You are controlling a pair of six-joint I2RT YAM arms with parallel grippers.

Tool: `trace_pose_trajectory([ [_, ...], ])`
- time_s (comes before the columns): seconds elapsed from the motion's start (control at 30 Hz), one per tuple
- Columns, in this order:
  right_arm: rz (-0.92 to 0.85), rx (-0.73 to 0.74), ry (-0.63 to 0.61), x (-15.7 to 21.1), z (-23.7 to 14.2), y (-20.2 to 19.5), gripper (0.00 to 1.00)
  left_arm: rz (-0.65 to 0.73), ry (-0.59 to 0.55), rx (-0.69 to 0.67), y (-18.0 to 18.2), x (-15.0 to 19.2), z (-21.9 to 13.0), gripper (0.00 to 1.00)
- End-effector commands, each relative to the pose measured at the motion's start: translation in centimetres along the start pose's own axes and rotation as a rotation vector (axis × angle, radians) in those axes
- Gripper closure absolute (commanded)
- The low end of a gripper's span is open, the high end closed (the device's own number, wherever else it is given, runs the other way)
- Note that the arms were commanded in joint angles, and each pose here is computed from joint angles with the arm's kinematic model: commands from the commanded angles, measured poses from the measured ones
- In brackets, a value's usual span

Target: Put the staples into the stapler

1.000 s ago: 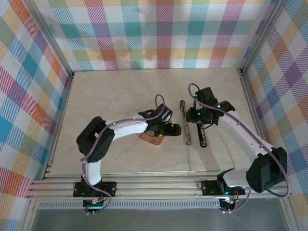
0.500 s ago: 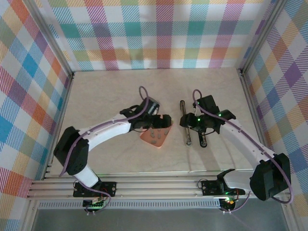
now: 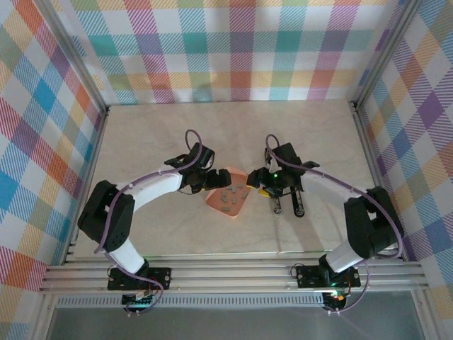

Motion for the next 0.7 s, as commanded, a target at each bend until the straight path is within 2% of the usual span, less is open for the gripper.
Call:
trace_pose_trajectory([
  [0.0, -0.009, -0.051, -0.016, -1.3, 0.8, 1.1, 0.41, -0.01, 0.059, 0.061, 0.2, 0.7, 0.9, 0.1],
  [0.5, -0.065, -0.072, -0.002, -5.1, 3.8, 2.4, 0.44, -0.047, 0.064, 0.155, 0.3, 2.4, 0.5, 0.12],
  [0.67, -0.094, -0.038, -0.009, -5.5, 3.5, 2.6, 0.44, -0.056, 0.04, 0.157, 0.7, 2.8, -0.2, 0.12],
])
Point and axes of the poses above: each hand's point on the last joint's axis, 136 mm out from that joint toward the fingers, its own z axis out along the fingers, its own y axis along the line the jaws close on, x = y × z, the point moved 9 cm from there along -z, back along the fingers, and after that the axes turned 6 degrees about -z, right-handed, at the moved point
